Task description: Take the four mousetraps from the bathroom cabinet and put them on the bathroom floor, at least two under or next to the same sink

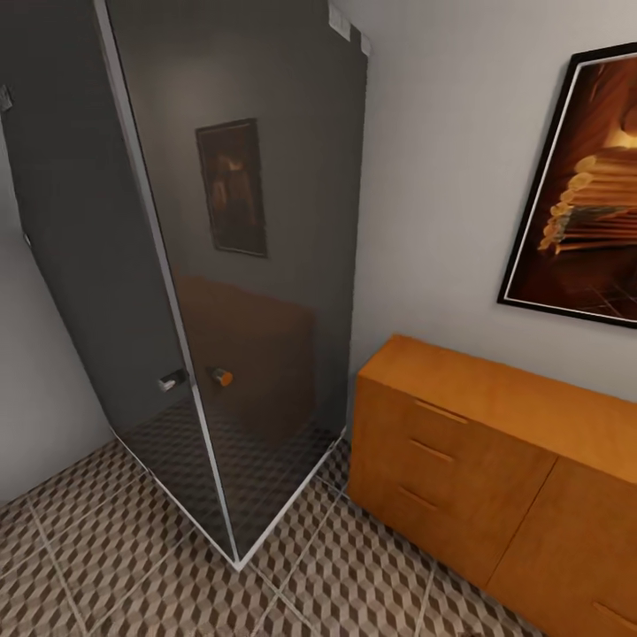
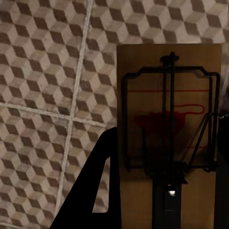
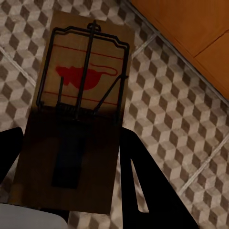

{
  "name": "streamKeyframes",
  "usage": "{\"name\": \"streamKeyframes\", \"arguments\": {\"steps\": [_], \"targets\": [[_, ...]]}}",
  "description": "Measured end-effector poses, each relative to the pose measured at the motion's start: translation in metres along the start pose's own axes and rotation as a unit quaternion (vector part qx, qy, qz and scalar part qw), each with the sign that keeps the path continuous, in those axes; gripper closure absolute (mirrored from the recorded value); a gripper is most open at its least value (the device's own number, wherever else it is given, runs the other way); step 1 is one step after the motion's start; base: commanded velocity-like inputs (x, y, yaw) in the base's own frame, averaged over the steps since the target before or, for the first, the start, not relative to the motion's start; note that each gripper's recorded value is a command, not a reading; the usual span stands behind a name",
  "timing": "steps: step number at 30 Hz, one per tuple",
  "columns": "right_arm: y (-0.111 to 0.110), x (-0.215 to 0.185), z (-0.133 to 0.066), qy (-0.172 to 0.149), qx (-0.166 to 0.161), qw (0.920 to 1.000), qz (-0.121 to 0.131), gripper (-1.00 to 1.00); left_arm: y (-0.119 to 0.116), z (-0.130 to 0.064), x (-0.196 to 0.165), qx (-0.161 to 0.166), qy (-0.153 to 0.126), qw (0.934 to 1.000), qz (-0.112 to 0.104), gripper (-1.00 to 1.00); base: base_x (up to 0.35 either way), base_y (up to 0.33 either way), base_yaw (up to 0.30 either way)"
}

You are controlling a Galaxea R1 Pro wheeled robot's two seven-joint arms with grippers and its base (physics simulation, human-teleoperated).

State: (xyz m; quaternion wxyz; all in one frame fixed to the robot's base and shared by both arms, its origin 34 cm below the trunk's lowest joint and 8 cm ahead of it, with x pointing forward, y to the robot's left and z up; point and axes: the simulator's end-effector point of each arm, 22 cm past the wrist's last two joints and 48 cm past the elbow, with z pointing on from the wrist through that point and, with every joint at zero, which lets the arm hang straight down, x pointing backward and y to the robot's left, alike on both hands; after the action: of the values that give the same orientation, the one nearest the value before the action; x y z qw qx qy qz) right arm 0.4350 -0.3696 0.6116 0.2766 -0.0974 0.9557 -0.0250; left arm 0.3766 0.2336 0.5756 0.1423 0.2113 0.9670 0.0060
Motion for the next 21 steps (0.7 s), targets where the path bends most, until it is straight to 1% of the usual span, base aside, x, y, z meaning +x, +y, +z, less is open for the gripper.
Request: {"name": "streamKeyframes", "arguments": {"steps": [11,16,21], "targets": [[-0.0004,-0.0003,0.0,0.0,0.0,1.0,0.0,1.0,-0.002,0.0,-0.0009,0.002,-0.001,1.0,0.0,1.0,0.0,0.0,0.286],[-0.0002,-0.0003,0.0,0.0,0.001,1.0,-0.001,1.0,0.0009,0.0,0.0004,-0.001,0.0,1.0,-0.001,1.0,0.0,0.0,0.286],[-0.0046,-0.0006,0.0001,-0.001,0.011,0.9999,-0.001,1.0,0.0022,0.0,0.001,-0.002,0.001,1.0,-0.001,1.0,0.0,0.0,0.286]]}}
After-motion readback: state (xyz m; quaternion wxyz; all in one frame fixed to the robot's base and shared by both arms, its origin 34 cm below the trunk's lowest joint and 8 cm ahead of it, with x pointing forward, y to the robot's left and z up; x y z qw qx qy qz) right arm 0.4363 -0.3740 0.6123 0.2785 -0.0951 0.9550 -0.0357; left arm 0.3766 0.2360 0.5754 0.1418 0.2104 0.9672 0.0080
